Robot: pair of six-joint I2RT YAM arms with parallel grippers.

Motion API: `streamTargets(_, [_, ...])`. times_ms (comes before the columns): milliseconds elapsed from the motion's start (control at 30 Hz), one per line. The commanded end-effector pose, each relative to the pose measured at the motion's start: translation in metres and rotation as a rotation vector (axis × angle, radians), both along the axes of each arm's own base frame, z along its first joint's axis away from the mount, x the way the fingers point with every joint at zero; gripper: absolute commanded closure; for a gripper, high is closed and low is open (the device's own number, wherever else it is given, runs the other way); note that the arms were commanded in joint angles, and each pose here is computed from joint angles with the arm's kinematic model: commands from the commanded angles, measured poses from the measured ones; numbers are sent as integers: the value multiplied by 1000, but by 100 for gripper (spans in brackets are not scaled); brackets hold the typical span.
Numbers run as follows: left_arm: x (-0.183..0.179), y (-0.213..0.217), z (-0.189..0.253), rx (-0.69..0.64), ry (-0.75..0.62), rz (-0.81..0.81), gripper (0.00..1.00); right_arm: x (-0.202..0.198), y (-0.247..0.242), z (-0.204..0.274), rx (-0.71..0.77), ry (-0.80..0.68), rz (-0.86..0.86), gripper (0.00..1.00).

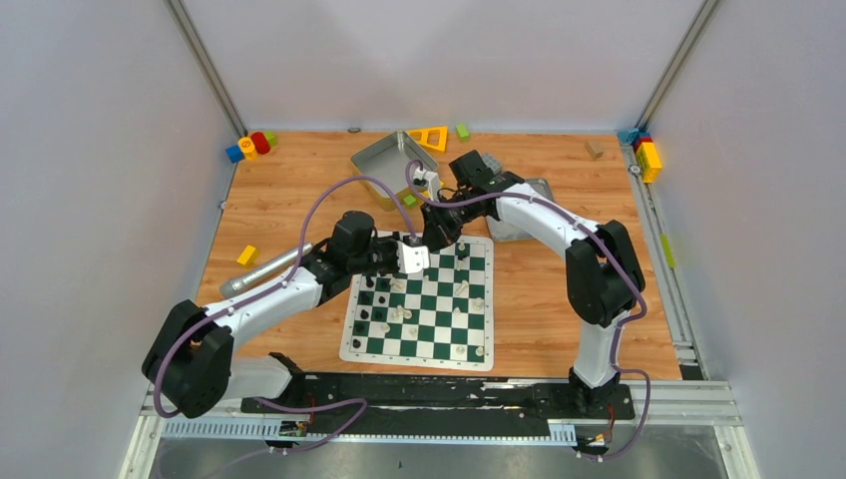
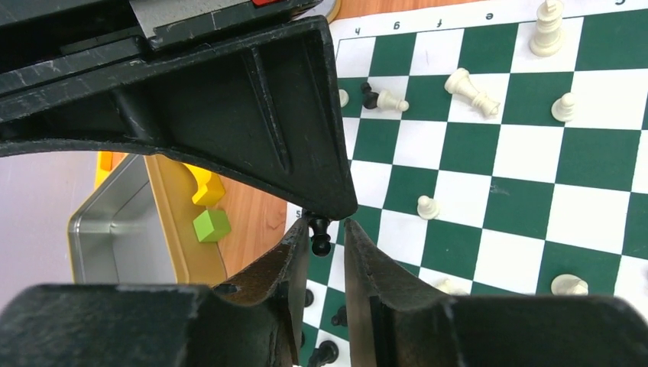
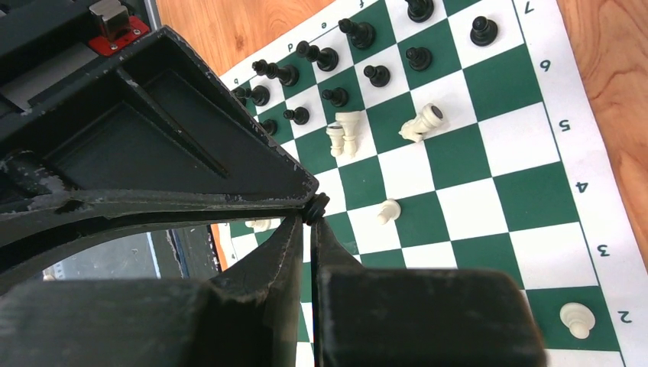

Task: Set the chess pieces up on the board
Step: Place the chess piece on the chessboard.

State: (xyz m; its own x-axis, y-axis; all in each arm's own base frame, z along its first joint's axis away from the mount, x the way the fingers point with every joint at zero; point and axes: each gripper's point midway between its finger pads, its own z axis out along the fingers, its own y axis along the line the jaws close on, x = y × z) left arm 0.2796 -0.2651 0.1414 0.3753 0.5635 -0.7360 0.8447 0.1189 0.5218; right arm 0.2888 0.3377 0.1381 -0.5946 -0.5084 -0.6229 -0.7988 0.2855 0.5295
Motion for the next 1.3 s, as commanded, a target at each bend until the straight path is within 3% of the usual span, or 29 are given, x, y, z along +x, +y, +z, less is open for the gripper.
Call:
streamTargets(0, [5, -11, 19, -25, -42, -30, 71, 5, 8, 14, 47, -22, 15, 100])
streamTargets(333, [6, -8, 20, -14, -43, -11, 91, 2, 8, 15, 53, -13, 27, 98])
streamTargets(400, [7, -6, 20, -9, -47, -1, 99, 0, 7, 14, 50, -8, 34, 92])
streamTargets(600, [0, 10, 15, 73, -48, 10, 100, -6, -5, 19, 45, -41, 43, 62])
streamTargets(700, [-14, 26, 7, 156, -14, -5, 100, -5, -19, 21, 42, -56, 28, 53])
streamTargets(1067, [-110, 78, -20, 412, 339, -137, 100, 1, -77, 7, -5, -90, -67, 52])
streamTargets(1267, [-137, 84, -48, 533, 406, -148, 99, 3, -86, -1, -19, -88, -87, 53])
